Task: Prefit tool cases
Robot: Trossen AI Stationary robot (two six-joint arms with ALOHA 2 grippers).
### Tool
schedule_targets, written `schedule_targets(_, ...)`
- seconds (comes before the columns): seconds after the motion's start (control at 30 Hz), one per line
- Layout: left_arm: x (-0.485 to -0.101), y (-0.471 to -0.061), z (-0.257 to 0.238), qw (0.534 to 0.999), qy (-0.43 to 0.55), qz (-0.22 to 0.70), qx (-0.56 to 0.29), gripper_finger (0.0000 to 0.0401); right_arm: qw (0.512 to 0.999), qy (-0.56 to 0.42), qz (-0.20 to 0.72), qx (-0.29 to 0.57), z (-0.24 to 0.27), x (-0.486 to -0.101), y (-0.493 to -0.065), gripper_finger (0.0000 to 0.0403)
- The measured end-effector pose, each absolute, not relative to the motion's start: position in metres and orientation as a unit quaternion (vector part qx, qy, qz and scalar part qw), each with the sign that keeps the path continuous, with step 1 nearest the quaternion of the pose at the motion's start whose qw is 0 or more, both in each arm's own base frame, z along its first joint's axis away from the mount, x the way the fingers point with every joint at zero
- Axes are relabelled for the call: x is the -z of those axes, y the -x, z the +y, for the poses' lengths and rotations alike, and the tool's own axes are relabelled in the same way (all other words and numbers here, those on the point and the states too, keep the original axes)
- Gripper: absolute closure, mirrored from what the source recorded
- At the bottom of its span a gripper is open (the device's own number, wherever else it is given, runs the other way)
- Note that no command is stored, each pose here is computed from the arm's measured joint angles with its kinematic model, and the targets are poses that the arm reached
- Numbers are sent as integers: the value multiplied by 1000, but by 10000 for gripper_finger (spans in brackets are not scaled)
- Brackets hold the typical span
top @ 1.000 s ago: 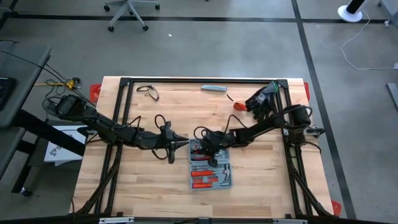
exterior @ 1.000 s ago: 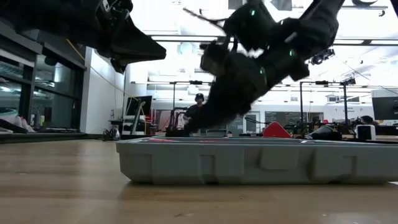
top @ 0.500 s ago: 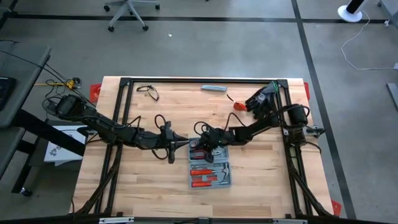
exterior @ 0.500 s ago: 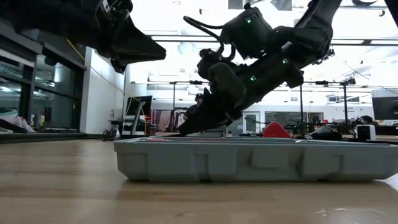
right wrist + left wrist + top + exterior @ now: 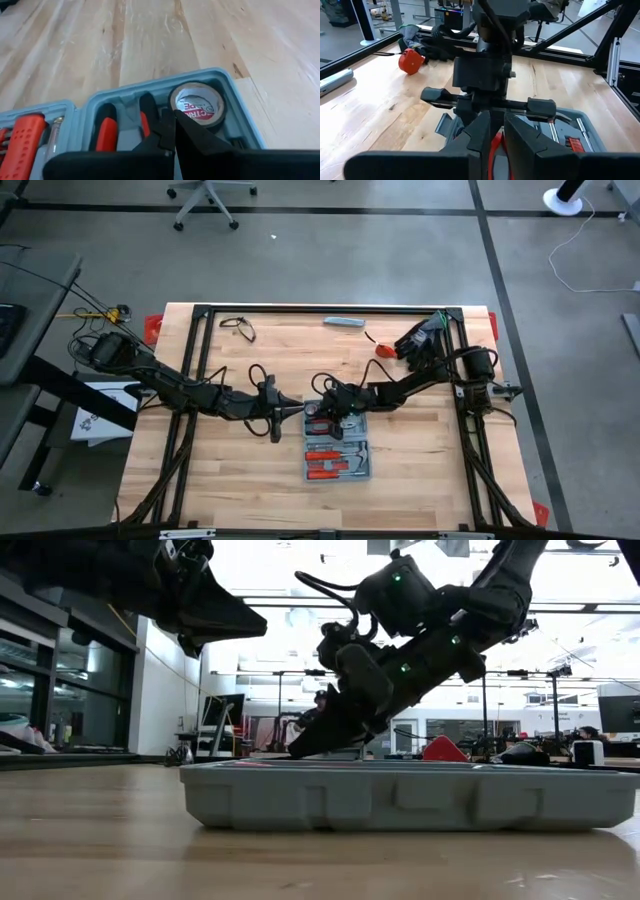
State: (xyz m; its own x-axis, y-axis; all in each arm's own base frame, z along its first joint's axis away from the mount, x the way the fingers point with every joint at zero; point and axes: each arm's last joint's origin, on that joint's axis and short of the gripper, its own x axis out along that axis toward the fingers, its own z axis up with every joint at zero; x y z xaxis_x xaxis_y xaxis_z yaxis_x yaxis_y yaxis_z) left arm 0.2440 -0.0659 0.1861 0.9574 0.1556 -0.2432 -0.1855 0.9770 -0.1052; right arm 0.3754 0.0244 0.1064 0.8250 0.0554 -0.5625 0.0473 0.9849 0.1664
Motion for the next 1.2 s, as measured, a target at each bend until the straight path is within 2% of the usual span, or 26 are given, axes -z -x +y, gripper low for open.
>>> schedule_targets(0.23,-185,-244,-66,987,63,121,-87,353,946,-101,307,10,19,-93,-377,403)
schedule_targets(0.47,-171,-240,-58,971,88,190,-117,352,950,-87,299,7,21,-103,-376,403)
schedule_targets(0.7,-165,-245,-42,963,112,200,-140,352,952,-74,297,11,21,-106,-375,403)
schedule_targets(1.0,-133,-286,-29,946,122,279,-113,379,950,-69,302,33,13,-106,-374,403)
schedule_targets(1.2,-106,-309,-23,914,141,366,-100,399,946,-71,313,38,11,-104,-373,403)
